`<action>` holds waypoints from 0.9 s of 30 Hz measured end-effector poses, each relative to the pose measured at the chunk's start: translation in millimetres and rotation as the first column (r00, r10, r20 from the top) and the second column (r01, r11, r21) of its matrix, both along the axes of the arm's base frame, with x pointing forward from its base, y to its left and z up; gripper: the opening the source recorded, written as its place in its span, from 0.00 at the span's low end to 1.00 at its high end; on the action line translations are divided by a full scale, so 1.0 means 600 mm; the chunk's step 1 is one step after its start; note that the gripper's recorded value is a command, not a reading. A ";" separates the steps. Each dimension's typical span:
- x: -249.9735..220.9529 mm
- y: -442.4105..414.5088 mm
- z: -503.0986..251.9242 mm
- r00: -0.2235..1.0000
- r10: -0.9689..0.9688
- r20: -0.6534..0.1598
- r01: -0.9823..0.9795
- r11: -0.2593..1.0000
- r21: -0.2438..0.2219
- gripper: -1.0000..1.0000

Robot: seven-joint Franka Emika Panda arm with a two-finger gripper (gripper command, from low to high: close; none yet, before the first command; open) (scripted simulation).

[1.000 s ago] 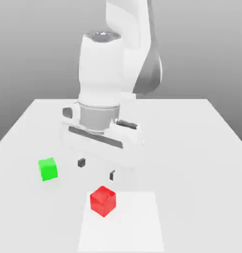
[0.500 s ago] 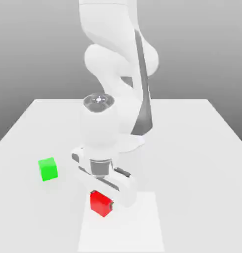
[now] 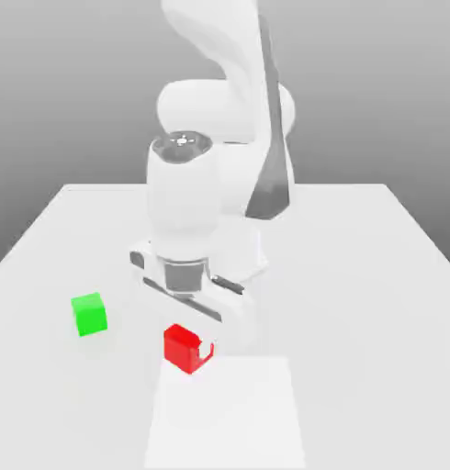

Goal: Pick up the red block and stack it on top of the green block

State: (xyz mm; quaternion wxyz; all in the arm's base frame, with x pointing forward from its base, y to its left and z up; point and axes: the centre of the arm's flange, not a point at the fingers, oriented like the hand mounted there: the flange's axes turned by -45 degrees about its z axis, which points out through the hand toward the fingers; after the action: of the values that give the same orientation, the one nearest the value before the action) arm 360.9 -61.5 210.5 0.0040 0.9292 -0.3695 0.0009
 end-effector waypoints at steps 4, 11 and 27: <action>-0.034 -0.080 0.013 0.961 -0.276 -0.002 0.276 0.961 -0.023 0.00; -0.112 -0.190 0.036 0.716 -0.698 0.014 0.698 0.715 -0.038 0.00; -0.261 -0.305 -0.006 0.022 -1.000 0.001 1.000 0.022 0.012 0.00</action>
State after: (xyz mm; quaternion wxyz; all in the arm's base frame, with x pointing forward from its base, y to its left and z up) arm 204.5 -244.3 207.1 -0.0017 0.4058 -0.9140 0.0005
